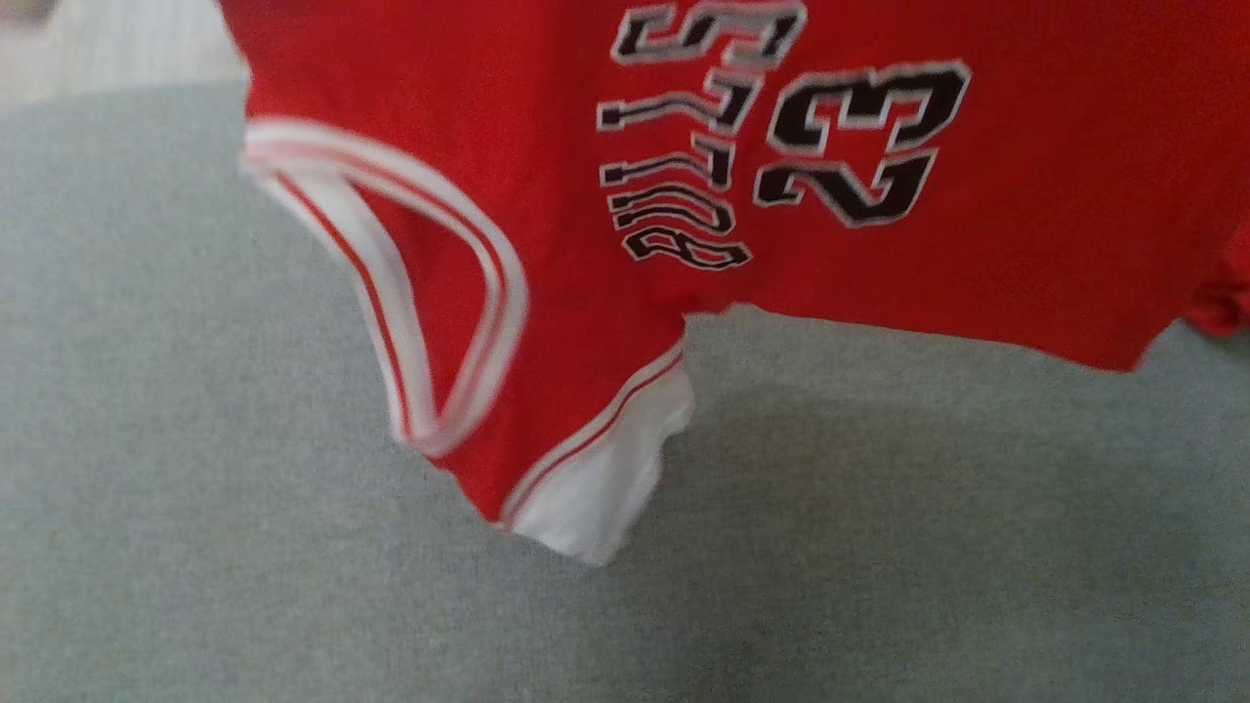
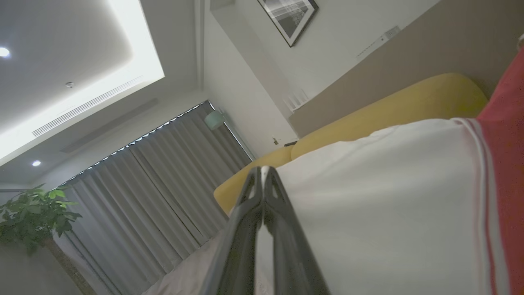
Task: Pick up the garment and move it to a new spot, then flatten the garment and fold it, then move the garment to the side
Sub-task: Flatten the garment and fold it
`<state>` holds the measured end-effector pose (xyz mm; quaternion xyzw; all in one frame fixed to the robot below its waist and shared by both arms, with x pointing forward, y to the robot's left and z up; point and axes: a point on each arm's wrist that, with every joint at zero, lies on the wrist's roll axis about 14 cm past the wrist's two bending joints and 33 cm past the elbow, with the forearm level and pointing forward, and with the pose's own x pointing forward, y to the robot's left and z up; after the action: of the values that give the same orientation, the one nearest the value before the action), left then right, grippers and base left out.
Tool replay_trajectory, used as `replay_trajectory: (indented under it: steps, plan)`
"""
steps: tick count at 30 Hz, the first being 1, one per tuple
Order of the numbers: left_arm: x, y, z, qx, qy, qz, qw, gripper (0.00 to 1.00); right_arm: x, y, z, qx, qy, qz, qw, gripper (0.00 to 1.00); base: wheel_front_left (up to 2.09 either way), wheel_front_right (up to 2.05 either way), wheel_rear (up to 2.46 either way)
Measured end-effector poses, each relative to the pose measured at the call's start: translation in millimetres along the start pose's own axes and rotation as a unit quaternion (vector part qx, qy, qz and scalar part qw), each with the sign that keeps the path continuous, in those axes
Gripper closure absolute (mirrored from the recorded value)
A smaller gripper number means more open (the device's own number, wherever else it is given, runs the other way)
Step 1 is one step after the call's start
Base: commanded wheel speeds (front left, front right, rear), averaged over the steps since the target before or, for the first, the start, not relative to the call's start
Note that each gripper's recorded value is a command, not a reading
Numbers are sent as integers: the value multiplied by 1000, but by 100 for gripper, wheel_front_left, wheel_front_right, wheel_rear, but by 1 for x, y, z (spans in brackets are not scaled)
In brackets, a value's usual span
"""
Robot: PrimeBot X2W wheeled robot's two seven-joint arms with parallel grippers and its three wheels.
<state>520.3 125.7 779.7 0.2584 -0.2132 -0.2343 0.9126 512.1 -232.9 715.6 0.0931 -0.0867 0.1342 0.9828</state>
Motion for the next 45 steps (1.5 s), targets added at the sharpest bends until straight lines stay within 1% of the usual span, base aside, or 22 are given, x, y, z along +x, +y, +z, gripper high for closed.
replay_trajectory:
  steps: [2, 5, 7, 8, 9, 13, 16, 18, 21, 23, 26, 29, 31, 35, 38, 42, 45]
  plan:
    - [18, 2, -22, -11, 23, 3, 1000, 100, 25, -1, -9, 16, 2, 1, 1000, 100, 0, 0, 0]
    - [41, 9, -49, 3, 41, 13, 999, 100, 58, -5, -28, 19, 8, -3, 1000, 100, 0, 0, 0]
    - [55, 15, -58, 13, 36, 24, 999, 100, 75, -10, -36, 19, 1, -7, 1000, 100, 0, 0, 0]
    - [55, 15, -58, 13, 36, 24, 999, 100, 75, -10, -36, 19, 1, -7, 1000, 100, 0, 0, 0]
    - [62, 19, -61, 19, 29, 31, 999, 100, 83, -13, -38, 15, -5, -11, 1000, 100, 0, 0, 0]
    - [82, 34, -64, 44, -6, 64, 997, 100, 109, -24, -38, 19, -43, -21, 999, 100, 0, 0, 0]
    - [86, 42, -61, 55, -34, 78, 995, 100, 121, -29, -37, 13, -58, -22, 998, 100, 0, 0, 0]
    - [86, 42, -64, 55, -37, 75, 995, 100, 124, -32, -45, 5, -51, -22, 998, 100, 0, 0, 0]
    - [83, 33, -78, 47, -30, 59, 997, 100, 126, -38, -66, 0, -33, -26, 999, 100, 0, 0, 0]
    - [77, 17, -96, 36, -17, 41, 998, 100, 126, -40, -86, 4, -16, -28, 999, 100, 0, 0, 0]
    - [56, -22, -133, 2, 16, 5, 1000, 100, 115, -42, -130, 10, 30, -32, 999, 100, 0, 0, 0]
    - [22, -62, -167, -36, 55, -20, 998, 100, 95, -46, -170, 17, 74, -40, 996, 100, 0, 0, 0]
    - [-4, -85, -179, -62, 76, -32, 995, 100, 77, -49, -185, 21, 90, -46, 995, 100, 0, 0, 0]
    - [-56, -125, -185, -114, 109, -50, 986, 100, 41, -53, -197, 35, 101, -56, 993, 100, 0, 0, 0]
    - [-101, -154, -187, -166, 147, -52, 974, 100, 6, -49, -207, 33, 116, -52, 991, 100, 0, 0, 0]
    - [-165, -196, -188, -230, 213, -56, 948, 100, -48, -53, -221, 24, 142, -66, 987, 100, 0, 0, 0]
    - [-192, -221, -174, -274, 235, -53, 931, 100, -87, -55, -234, 27, 167, -80, 982, 100, 0, 0, 0]
